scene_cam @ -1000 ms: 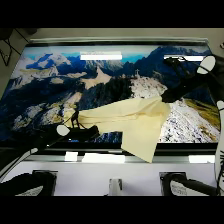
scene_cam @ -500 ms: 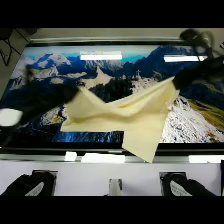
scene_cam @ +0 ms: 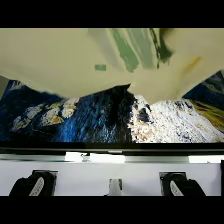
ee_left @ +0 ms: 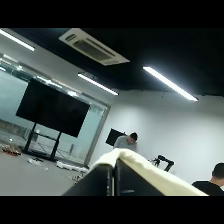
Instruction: Fold the shirts.
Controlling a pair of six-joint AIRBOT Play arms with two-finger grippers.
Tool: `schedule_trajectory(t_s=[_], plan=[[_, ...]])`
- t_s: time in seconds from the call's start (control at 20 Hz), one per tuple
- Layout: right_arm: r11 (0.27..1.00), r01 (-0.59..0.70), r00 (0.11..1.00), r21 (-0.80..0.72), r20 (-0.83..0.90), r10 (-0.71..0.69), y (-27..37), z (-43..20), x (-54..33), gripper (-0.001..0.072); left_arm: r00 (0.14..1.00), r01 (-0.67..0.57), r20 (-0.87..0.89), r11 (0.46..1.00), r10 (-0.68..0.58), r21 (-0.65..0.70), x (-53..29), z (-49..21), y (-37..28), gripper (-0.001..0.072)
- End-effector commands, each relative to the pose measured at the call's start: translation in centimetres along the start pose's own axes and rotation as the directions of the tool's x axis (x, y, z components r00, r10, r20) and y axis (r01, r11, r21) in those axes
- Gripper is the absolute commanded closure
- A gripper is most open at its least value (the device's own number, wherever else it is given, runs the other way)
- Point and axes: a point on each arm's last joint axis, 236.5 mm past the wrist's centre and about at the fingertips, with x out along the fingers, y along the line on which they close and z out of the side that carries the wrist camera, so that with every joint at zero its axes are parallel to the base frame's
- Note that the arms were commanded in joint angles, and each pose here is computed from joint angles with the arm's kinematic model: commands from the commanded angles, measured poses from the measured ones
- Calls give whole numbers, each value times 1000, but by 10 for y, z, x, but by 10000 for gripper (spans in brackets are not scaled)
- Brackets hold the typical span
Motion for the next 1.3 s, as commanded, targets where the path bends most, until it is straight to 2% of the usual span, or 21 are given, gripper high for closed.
schedule_trajectory(t_s=[0.0,0.2,0.3,0.4,0.5,0.7,0.8,0.9,1.05,1.15,1.25], plan=[[999,41,999,-16,33,-41,-9,16,-40,682,998,16,54,996,-21,85,-12,26,-20,673],[998,57,998,-35,-12,-58,-13,4,-34,682,1000,-5,-29,991,9,133,-5,4,-8,673],[997,61,990,-53,-125,-68,-17,-25,-18,682,994,-30,-100,983,49,181,0,-16,8,673],[1000,6,963,-15,-270,-9,-4,-65,8,682,967,-57,-233,979,103,194,9,-54,33,673],[996,-92,896,22,-435,92,21,-118,42,682,895,-100,-414,979,166,178,14,-110,70,673],[961,-246,685,123,-680,262,81,-242,128,682,701,-273,-662,957,264,93,2,-238,164,673],[940,-227,606,255,-718,342,117,-298,172,681,597,-369,-745,926,298,74,-16,-303,211,672],[877,-206,550,434,-690,471,169,-342,211,682,503,-456,-802,887,322,70,-34,-359,252,673],[728,-174,471,664,-593,653,243,-384,241,682,386,-542,-865,838,319,67,-53,-422,294,672],[638,-148,419,756,-536,733,276,-401,245,682,328,-593,-899,804,292,45,-65,-457,309,671],[598,-134,372,790,-519,770,295,-417,244,682,280,-635,-929,772,242,10,-76,-484,312,671]])
